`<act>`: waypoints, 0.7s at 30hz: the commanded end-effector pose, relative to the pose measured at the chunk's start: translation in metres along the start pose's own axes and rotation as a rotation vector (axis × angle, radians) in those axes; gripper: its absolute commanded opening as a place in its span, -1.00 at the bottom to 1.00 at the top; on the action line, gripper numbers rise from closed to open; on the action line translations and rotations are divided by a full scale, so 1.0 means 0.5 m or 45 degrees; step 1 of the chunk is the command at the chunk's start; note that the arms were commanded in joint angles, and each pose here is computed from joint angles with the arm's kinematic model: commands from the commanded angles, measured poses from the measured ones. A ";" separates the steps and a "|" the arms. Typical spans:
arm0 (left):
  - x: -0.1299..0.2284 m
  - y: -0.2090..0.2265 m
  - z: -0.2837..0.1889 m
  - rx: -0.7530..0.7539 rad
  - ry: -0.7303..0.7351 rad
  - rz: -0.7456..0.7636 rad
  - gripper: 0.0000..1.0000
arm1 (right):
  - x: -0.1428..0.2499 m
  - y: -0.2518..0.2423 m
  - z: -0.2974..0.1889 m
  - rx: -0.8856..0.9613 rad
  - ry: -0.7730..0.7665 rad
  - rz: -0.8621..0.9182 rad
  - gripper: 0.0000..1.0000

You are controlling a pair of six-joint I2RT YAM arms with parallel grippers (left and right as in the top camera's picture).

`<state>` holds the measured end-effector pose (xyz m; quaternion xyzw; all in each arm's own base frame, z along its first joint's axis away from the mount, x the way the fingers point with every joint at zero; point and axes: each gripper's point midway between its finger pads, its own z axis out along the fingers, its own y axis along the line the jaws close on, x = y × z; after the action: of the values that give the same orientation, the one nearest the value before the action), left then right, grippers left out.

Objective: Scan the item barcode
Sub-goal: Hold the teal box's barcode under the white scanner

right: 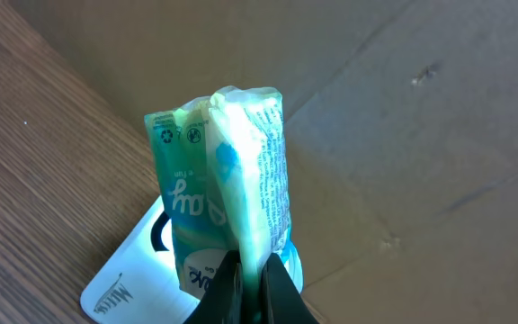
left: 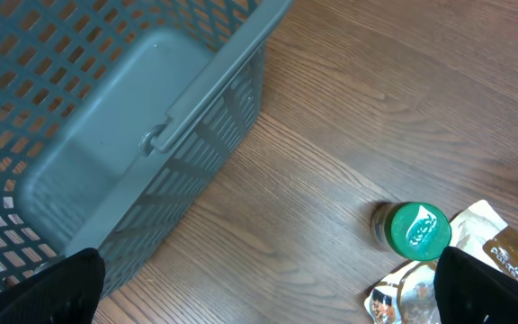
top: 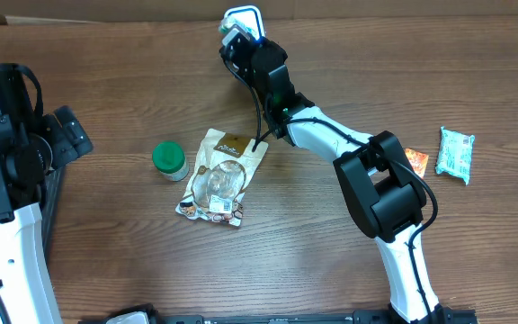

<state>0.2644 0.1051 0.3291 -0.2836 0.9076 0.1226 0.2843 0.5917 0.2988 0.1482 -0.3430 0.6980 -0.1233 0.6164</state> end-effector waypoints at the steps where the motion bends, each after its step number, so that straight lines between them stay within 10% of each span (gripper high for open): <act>1: -0.003 0.007 -0.009 -0.006 -0.019 -0.033 0.99 | -0.009 -0.011 0.000 0.007 -0.013 0.115 -0.92; 14: -0.003 0.007 -0.009 -0.006 -0.019 -0.033 0.99 | -0.203 -0.098 -0.231 -0.403 0.055 0.620 -0.92; 21: -0.003 0.007 -0.009 -0.006 -0.019 -0.033 0.99 | -0.092 -0.169 -0.522 -0.452 0.675 1.008 -0.92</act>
<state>0.2643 0.1051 0.3290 -0.2837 0.9076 0.1228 0.2842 0.4019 0.2327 0.2992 -0.1974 0.8756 0.1392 0.4183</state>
